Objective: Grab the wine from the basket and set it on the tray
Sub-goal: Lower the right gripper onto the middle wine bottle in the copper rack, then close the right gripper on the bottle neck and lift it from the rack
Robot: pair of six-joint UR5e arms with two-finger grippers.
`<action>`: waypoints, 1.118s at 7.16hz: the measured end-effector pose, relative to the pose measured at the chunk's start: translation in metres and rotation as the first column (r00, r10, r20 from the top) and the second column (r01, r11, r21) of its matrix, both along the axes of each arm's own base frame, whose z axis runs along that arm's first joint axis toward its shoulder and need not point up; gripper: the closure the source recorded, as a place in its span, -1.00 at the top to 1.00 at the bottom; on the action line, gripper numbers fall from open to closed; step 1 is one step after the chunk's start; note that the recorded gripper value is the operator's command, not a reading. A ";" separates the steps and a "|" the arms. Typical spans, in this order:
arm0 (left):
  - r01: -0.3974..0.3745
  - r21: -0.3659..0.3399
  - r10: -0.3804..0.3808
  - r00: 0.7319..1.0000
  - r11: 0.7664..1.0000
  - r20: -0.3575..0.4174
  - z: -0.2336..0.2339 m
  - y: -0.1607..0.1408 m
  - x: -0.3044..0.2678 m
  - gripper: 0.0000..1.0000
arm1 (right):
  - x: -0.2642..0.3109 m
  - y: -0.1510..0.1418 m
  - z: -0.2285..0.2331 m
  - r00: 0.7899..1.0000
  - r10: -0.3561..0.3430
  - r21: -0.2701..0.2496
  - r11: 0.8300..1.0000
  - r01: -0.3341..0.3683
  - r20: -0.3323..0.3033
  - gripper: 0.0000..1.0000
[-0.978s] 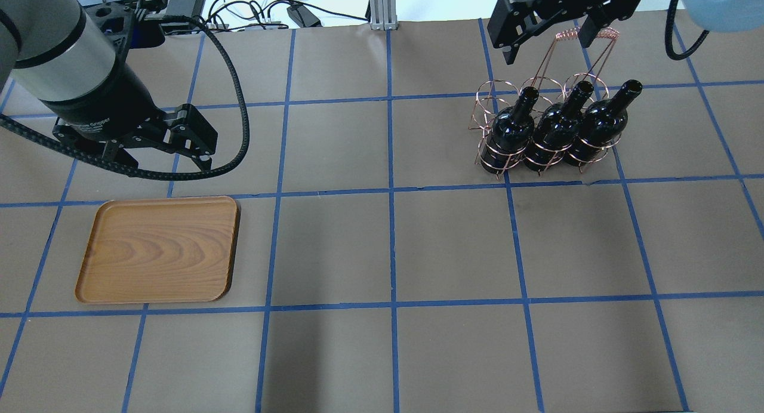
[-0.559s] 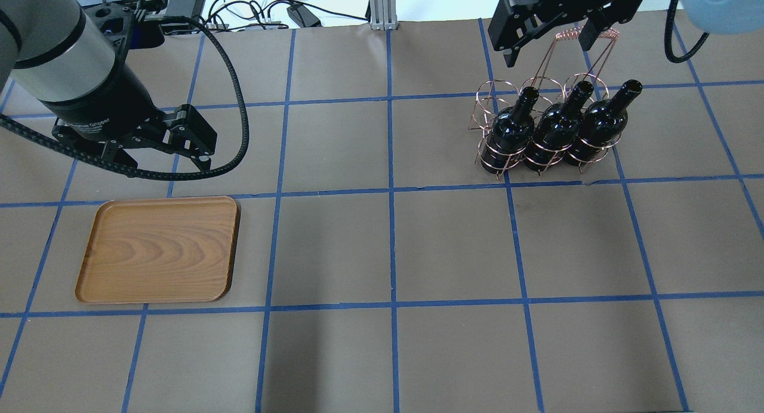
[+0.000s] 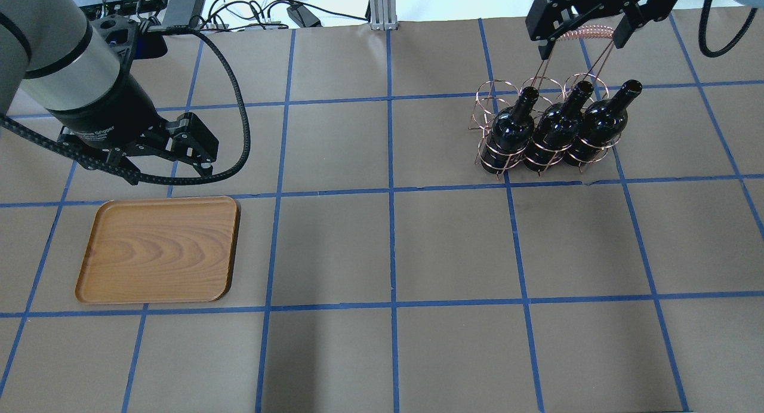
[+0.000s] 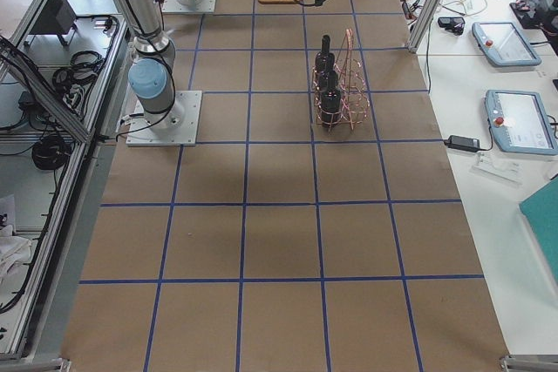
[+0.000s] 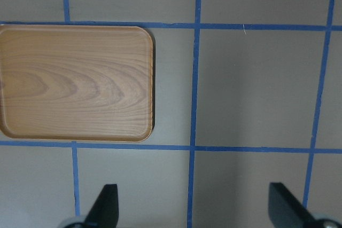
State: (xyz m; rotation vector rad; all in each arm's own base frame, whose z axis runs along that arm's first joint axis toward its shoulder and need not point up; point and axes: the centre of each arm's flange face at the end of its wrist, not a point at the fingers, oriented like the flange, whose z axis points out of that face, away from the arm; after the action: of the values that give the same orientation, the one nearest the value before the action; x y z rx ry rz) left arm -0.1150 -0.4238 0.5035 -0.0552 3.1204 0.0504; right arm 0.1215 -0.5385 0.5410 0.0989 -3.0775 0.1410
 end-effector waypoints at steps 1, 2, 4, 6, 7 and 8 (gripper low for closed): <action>0.000 -0.003 0.000 1.000 1.000 0.000 0.001 0.000 0.000 1.00 | -0.012 -0.014 -0.022 1.000 -0.015 0.039 0.999 0.015 -0.005 0.66; 0.000 -0.006 0.000 1.000 1.000 0.000 0.001 0.000 0.000 1.00 | -0.020 -0.027 -0.044 1.000 -0.021 0.072 0.997 0.021 -0.006 0.66; 0.001 -0.004 -0.001 1.000 1.000 0.000 0.001 0.001 0.000 1.00 | -0.030 -0.041 -0.083 1.000 -0.030 0.103 0.994 0.030 -0.001 0.66; -0.001 -0.002 0.001 1.000 1.000 0.000 0.000 0.001 0.000 1.00 | -0.044 -0.045 -0.113 0.999 -0.044 0.104 0.994 0.044 -0.002 0.44; -0.002 -0.002 0.002 1.000 1.000 0.000 0.000 0.001 0.001 1.00 | -0.050 -0.047 -0.119 0.999 -0.049 0.107 0.993 0.048 0.002 0.23; -0.002 -0.003 0.002 1.000 1.000 0.001 0.000 0.001 0.001 1.00 | -0.052 -0.051 -0.125 0.999 -0.051 0.106 0.993 0.050 0.004 0.22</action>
State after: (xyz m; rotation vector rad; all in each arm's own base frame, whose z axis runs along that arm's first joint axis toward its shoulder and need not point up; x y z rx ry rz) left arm -0.1141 -0.4232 0.5037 -0.0585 3.1198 0.0461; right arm 0.0690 -0.5894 0.4156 0.0255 -3.0895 -0.0241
